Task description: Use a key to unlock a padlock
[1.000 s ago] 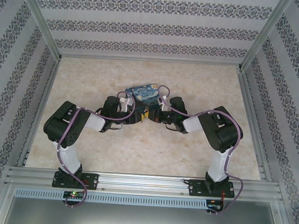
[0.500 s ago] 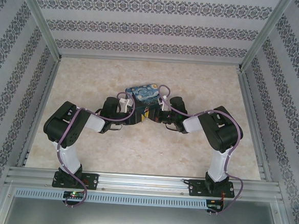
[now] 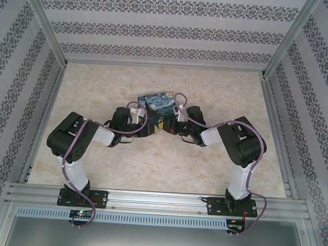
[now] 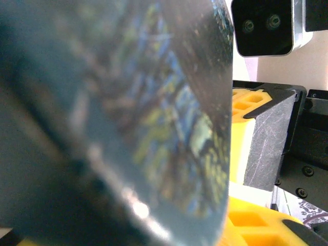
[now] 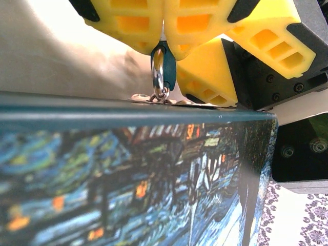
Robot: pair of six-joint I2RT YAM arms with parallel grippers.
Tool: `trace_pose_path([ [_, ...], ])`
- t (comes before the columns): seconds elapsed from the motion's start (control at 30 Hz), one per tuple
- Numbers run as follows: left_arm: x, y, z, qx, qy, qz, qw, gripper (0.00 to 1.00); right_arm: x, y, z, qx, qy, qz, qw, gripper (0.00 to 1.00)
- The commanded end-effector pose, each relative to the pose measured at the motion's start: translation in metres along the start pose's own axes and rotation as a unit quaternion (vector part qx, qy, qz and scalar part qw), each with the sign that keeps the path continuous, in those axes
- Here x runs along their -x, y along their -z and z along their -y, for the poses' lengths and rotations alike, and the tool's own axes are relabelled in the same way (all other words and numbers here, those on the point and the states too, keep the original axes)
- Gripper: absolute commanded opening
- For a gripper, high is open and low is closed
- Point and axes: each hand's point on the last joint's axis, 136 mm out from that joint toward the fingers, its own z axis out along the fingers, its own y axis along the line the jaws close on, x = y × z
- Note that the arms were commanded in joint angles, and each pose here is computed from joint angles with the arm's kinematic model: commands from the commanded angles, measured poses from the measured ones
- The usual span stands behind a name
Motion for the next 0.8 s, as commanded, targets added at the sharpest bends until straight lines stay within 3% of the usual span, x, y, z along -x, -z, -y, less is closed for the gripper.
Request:
trace_pose_path([
  [0.0,-0.0086,-0.0019,-0.0033,-0.009,0.016,-0.007,1.0,0.41,0.0038,-0.0021,-0.0125,0.038,-0.002,-0.007,0.999,0.0],
  [0.27,-0.0132,-0.0056,-0.0083,-0.006,0.023,-0.009,1.0,0.41,0.0027,-0.0031,-0.0119,0.04,-0.006,-0.007,0.999,0.0],
  [0.5,-0.013,-0.0067,-0.0055,-0.013,0.024,-0.009,1.0,0.31,0.0033,-0.0036,-0.0099,0.037,-0.007,-0.004,0.999,0.0],
  [0.77,-0.0165,-0.0057,-0.004,-0.015,0.025,-0.01,1.0,0.27,0.0033,-0.0043,-0.0081,0.035,-0.009,-0.003,0.999,0.0],
])
